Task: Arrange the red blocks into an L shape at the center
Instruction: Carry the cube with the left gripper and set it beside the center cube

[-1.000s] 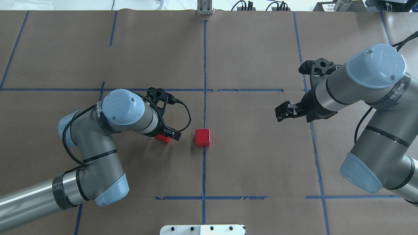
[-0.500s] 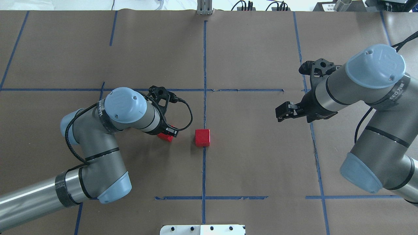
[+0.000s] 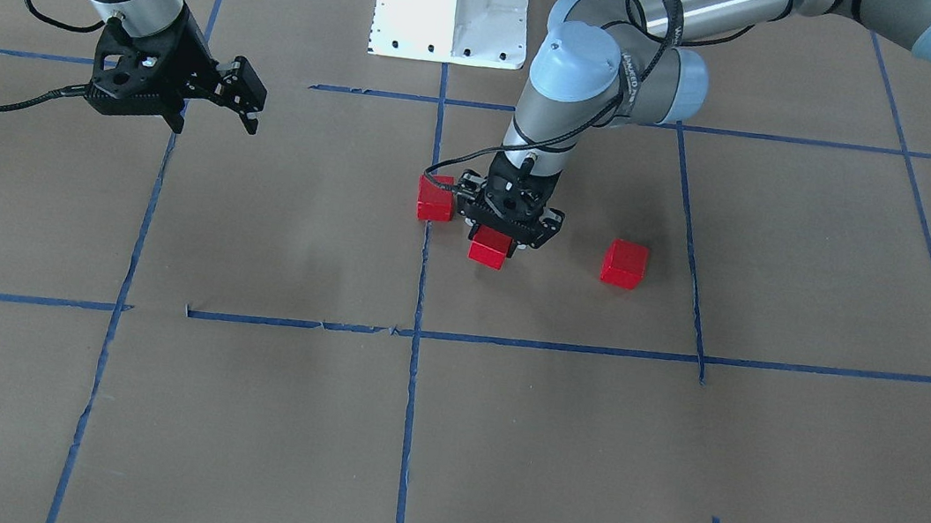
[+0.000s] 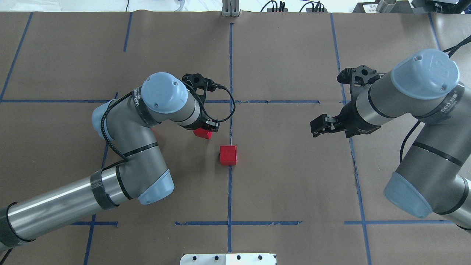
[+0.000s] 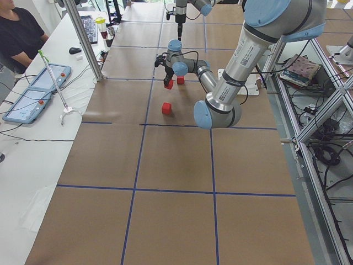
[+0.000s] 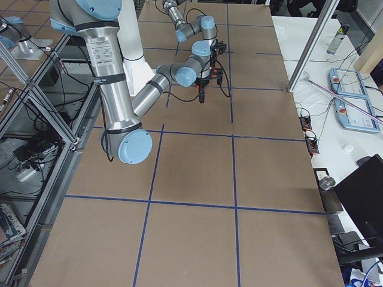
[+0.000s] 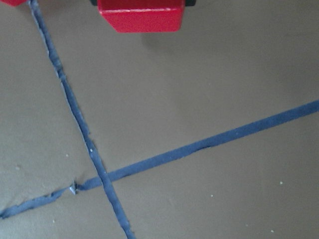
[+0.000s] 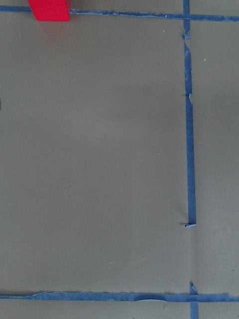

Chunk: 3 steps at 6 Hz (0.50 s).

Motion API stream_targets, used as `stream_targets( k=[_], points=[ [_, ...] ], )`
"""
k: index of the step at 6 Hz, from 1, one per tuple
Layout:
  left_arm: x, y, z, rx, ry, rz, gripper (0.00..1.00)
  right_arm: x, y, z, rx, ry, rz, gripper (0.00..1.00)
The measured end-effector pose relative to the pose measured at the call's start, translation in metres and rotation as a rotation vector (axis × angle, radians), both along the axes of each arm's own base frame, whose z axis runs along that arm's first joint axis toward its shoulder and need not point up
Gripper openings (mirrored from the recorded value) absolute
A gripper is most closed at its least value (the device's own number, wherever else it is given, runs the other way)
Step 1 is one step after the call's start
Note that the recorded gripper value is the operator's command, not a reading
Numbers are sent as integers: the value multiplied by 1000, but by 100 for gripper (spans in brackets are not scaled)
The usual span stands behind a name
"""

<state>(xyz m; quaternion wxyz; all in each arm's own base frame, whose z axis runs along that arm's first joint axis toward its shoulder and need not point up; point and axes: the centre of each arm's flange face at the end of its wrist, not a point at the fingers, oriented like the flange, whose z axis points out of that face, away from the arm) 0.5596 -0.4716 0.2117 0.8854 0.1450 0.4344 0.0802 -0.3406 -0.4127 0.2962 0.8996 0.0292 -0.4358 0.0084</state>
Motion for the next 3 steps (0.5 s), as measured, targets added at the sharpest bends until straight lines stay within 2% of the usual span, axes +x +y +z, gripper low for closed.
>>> stream_targets(
  k=[2,3],
  points=[
    [24,-6,-37,-196,-2,-120,0,4,1,0,-3,-2,3,100],
    [36,-2,-43,-254,-5,-149,0,14,0,3,-16,-8,5,100]
  ],
)
